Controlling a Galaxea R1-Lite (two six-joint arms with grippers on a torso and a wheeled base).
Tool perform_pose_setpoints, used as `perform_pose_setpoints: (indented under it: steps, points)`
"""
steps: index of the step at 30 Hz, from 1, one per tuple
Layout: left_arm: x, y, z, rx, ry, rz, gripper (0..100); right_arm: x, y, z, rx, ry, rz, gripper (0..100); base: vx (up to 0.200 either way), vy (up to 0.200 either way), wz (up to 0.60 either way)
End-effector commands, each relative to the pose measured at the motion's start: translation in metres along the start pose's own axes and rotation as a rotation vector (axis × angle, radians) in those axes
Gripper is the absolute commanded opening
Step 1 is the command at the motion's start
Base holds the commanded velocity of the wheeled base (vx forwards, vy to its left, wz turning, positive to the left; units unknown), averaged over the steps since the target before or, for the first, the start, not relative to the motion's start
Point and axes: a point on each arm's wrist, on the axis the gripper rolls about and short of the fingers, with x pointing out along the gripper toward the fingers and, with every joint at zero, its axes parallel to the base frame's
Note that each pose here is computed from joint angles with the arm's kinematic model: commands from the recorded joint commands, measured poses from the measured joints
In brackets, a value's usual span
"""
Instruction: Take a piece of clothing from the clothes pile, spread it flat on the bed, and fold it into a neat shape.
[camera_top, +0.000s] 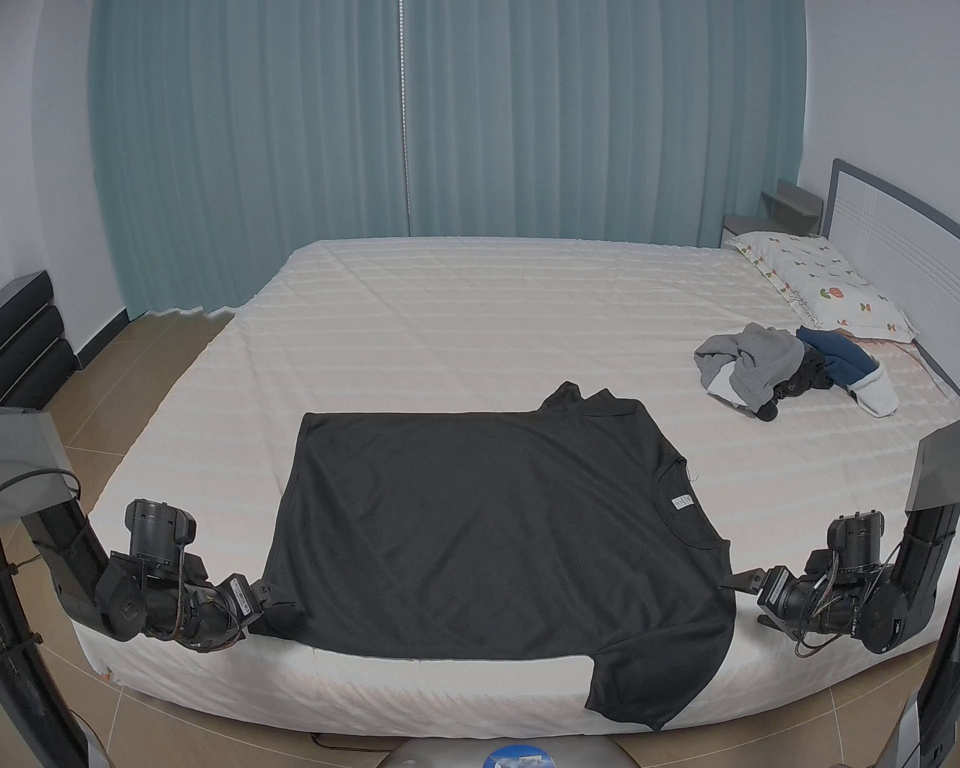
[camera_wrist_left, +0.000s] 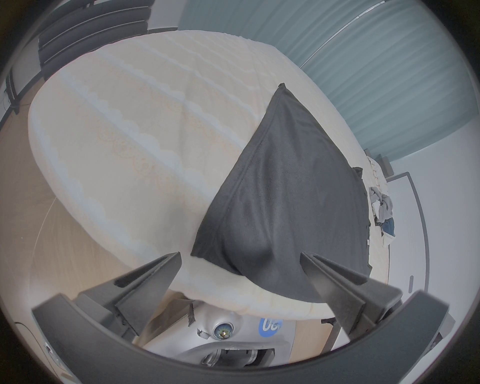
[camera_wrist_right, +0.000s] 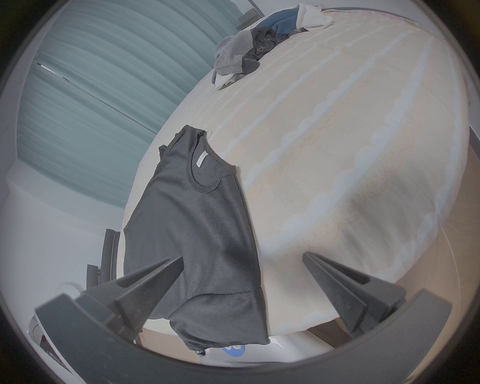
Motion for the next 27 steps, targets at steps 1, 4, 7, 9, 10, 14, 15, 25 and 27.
perform_pose_setpoints:
  steps: [1,4,7,9,10,14,15,25,27]
  points:
    - [0.011,0.001,0.005,-0.003,0.007,0.008,100,-0.001,0.001,0.000,-0.003,-0.003,0.004,100,0.000,0.000,0.00]
    - [0.020,-0.001,0.005,0.038,0.018,0.011,100,-0.001,0.001,0.001,-0.003,-0.004,0.005,100,0.000,0.000,0.00]
    - [0.023,-0.001,0.005,0.081,0.019,0.012,100,-0.001,0.001,0.001,-0.004,-0.005,0.006,100,0.000,0.000,0.00]
    - [0.024,-0.005,0.007,0.087,0.018,0.006,100,-0.001,0.001,0.001,-0.004,-0.005,0.006,100,0.000,0.000,0.00]
    - [0.025,-0.006,0.006,0.093,0.022,0.003,100,-0.001,0.001,0.001,-0.004,-0.005,0.006,100,0.000,0.000,0.00]
    - [0.025,-0.008,0.005,0.098,0.025,0.001,100,-0.001,0.001,0.001,-0.003,-0.007,0.004,100,0.000,0.000,0.00]
    - [0.025,-0.007,0.005,0.097,0.026,0.002,100,-0.001,0.001,0.001,-0.003,-0.006,0.006,100,0.000,0.000,0.00]
    - [0.015,0.005,0.005,0.057,-0.002,0.051,0,-0.001,0.001,0.001,-0.005,-0.009,0.002,100,0.000,0.000,0.00]
    - [0.010,0.007,0.003,0.051,-0.011,0.062,0,-0.003,0.001,0.000,-0.005,-0.010,0.000,100,0.000,0.000,0.00]
